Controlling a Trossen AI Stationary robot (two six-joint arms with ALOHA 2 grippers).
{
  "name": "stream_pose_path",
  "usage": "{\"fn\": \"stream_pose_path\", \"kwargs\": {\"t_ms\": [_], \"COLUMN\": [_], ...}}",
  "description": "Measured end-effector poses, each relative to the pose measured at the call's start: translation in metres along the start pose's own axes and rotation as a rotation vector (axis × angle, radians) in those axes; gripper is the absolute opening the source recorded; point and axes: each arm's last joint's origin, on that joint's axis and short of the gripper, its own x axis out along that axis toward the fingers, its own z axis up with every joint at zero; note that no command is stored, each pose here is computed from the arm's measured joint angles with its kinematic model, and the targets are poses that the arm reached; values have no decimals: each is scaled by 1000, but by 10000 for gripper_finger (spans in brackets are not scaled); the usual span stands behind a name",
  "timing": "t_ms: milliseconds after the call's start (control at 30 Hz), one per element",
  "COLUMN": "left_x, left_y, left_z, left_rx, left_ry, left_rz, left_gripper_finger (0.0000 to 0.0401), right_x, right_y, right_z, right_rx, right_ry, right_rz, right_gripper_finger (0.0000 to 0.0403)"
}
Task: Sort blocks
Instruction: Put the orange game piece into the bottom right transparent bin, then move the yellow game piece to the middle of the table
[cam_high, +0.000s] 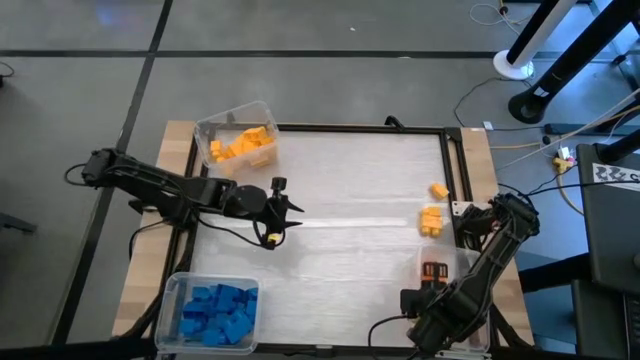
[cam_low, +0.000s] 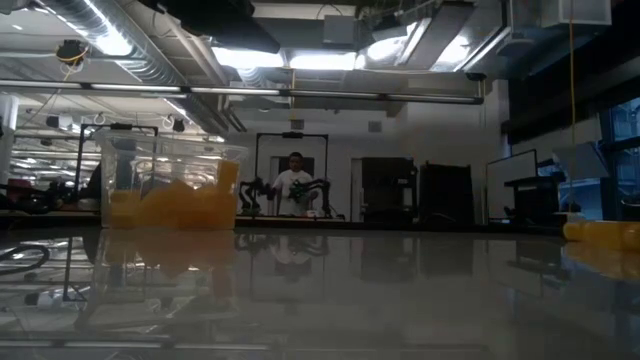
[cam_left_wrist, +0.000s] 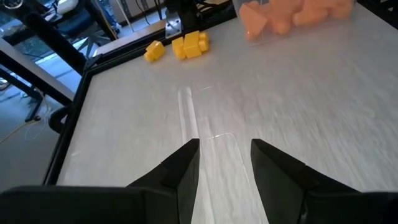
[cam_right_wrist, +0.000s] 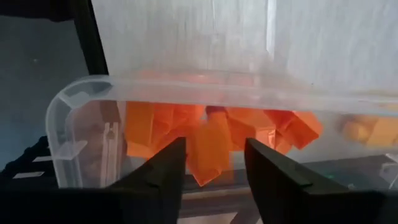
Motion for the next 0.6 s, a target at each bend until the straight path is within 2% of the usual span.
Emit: {"fn": "stream_pose_path", "kwargs": {"t_ms": [200, 367, 600], "left_x": [0, 0, 0], "left_y": [0, 0, 0], "left_z": [0, 0, 0], "left_rx": [0, -1, -1], "left_ry": [1, 1, 1], "left_rz": [-1, 0, 0], "left_gripper_finger": [134, 134, 134], "right_x": [0, -10, -54], "right_y": [0, -10, -54], "right_z": [0, 0, -5], "right_rx": [-78, -15, -5], "right_ry": [15, -17, -297], "right_rz": [12, 30, -9], "right_gripper_finger": [205, 213, 214]}}
